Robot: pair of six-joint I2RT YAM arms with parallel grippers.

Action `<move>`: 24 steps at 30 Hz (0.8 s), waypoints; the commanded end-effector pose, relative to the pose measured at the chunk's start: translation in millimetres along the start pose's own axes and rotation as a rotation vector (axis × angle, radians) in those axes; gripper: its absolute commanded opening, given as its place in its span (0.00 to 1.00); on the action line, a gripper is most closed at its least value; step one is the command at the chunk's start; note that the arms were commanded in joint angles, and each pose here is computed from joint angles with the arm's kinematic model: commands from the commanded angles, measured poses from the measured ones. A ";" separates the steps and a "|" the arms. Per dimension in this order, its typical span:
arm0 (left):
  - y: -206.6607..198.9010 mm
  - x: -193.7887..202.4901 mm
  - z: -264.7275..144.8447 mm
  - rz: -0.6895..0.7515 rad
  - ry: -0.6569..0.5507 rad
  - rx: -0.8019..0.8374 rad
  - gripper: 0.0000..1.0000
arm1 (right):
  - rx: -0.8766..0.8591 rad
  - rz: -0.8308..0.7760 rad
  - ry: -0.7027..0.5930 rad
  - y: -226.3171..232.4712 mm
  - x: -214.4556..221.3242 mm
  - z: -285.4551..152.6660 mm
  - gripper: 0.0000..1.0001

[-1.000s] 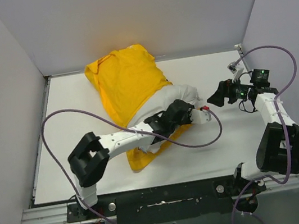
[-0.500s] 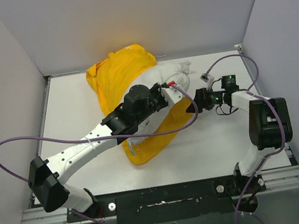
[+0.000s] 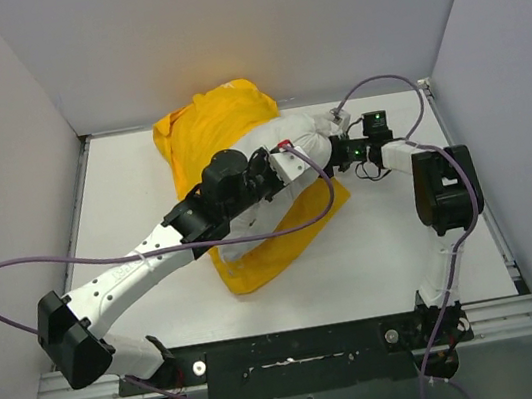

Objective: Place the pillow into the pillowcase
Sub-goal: Stuff the pillow into the pillowcase.

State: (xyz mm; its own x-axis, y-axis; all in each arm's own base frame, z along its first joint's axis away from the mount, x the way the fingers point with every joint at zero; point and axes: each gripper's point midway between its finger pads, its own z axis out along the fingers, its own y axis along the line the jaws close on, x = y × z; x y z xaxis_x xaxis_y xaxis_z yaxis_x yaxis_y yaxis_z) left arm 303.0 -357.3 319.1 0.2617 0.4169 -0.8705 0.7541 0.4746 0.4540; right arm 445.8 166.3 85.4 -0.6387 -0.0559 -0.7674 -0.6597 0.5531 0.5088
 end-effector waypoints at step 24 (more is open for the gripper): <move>-21.3 132.0 27.2 0.092 -0.100 -0.032 0.00 | -0.621 -0.426 -0.020 289.7 59.8 -147.8 0.00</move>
State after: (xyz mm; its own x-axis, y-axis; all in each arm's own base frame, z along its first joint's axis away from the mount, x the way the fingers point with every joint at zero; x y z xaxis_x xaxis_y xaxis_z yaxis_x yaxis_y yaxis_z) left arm 302.3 -347.5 215.0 0.4070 0.2869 -0.8672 0.7837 0.3780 0.4929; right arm 216.1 191.4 215.1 -0.3451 -0.1978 -0.9175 -0.9386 0.0761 0.3366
